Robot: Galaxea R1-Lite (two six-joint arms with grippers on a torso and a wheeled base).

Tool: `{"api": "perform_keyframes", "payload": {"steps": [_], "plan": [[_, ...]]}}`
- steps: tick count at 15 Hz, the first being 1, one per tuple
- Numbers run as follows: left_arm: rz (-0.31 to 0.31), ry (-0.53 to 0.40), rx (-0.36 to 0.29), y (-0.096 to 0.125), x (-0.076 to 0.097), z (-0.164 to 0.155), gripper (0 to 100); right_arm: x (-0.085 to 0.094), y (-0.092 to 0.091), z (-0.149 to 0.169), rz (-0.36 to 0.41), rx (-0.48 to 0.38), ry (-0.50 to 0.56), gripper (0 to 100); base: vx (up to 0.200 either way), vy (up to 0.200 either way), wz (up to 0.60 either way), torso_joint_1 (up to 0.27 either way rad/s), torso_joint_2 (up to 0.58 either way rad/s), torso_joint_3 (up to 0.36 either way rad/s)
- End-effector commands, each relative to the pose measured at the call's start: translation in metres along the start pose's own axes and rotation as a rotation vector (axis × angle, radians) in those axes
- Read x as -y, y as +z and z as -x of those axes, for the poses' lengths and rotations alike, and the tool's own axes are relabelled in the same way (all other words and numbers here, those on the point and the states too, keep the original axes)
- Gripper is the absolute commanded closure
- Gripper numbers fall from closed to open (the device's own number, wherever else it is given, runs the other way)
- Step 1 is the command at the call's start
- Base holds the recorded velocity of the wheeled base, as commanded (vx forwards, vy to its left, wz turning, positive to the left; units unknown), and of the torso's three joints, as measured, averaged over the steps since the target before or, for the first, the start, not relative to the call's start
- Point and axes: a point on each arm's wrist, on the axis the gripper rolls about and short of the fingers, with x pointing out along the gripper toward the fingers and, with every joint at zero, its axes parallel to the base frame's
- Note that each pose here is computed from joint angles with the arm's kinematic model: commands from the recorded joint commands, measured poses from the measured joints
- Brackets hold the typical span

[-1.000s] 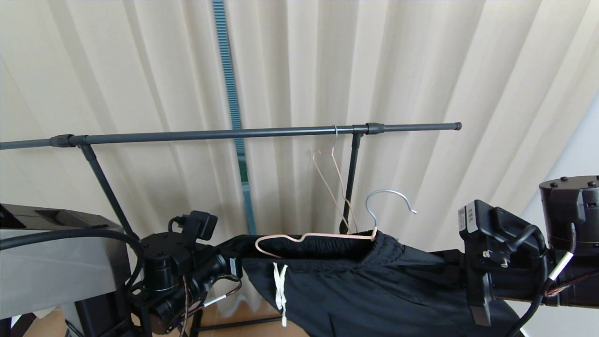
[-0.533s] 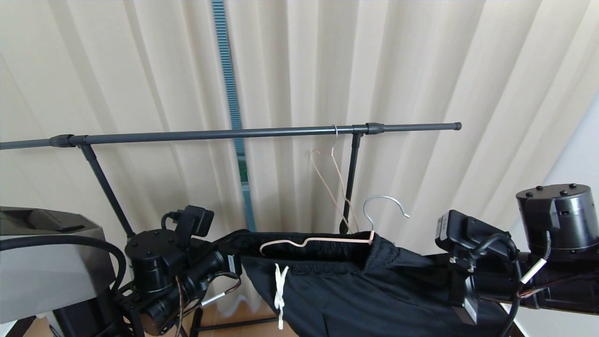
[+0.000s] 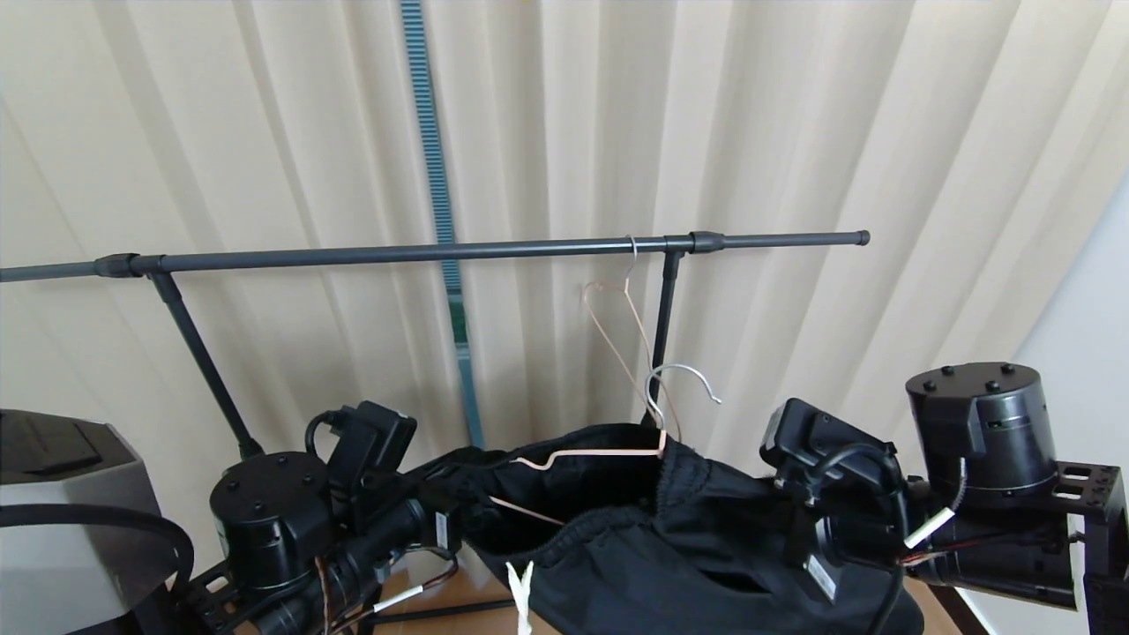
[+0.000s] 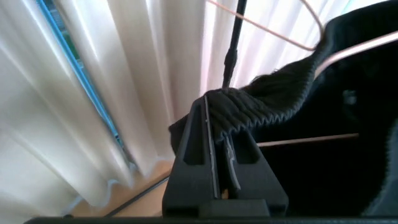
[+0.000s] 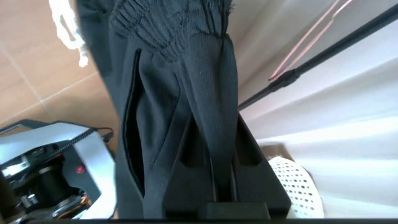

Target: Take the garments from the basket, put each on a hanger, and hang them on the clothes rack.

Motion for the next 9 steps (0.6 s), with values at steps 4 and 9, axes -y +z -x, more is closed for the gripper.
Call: {"api": "perform_keyframes", "payload": {"steps": [4,9], "plan": [[-0.002,-0.012,0.038,0.009,0.003,0.008,100,-0.028,-0.001,-0.026,-0.007,0.012,-0.04,100,0.0,0.0,0.0,0.0,0.0,0.0],[-0.004,-0.027,0.065,0.016,0.006,0.015,100,-0.044,-0.01,-0.06,-0.005,0.057,-0.121,100,0.0,0.0,0.0,0.0,0.0,0.0]]}}
